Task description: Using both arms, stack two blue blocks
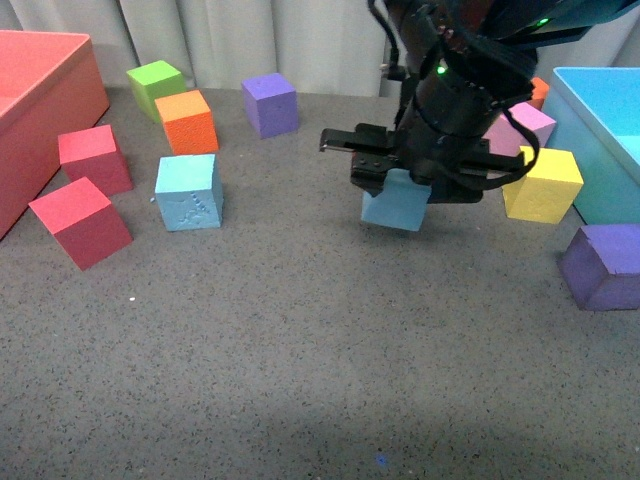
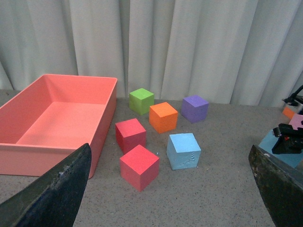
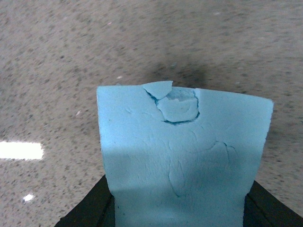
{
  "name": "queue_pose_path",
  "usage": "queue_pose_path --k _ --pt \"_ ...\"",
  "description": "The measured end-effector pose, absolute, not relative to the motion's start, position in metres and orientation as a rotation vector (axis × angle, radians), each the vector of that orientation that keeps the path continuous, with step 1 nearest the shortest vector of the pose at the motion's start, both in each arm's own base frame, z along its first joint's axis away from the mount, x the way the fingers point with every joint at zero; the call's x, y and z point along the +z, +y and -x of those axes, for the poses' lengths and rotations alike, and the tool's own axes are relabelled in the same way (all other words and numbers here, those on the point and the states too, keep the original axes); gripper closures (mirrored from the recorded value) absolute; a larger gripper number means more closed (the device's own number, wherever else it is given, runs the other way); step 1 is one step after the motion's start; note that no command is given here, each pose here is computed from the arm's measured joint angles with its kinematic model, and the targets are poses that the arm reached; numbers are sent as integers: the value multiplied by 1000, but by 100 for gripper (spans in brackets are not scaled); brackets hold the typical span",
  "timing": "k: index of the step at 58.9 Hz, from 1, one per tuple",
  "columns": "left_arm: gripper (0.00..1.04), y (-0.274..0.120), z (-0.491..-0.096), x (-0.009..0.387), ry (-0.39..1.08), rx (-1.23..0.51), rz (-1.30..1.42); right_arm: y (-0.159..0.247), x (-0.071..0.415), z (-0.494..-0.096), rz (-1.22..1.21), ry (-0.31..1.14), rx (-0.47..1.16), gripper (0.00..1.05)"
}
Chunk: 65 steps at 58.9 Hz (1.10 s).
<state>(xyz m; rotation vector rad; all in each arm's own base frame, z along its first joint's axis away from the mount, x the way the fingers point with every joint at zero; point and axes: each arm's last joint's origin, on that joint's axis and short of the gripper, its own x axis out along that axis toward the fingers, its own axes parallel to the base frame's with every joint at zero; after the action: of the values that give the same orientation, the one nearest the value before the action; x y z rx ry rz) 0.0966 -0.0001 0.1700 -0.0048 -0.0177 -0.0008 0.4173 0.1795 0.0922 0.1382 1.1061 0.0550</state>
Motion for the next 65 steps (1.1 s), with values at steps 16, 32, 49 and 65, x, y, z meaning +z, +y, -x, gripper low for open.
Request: queue_pose_path --k 16,32,49,65 --pt "7 0 -97 170 -18 -1 5 199 79 -413 -74 1174 141 59" --pt "7 0 -97 170 -18 -1 5 200 79 -413 -65 1181 185 34" --pt "7 0 -97 170 -18 -1 5 196 113 -406 -52 1058 225 10" --pt "7 0 -97 170 -18 -1 5 185 138 -396 114 640 104 21"
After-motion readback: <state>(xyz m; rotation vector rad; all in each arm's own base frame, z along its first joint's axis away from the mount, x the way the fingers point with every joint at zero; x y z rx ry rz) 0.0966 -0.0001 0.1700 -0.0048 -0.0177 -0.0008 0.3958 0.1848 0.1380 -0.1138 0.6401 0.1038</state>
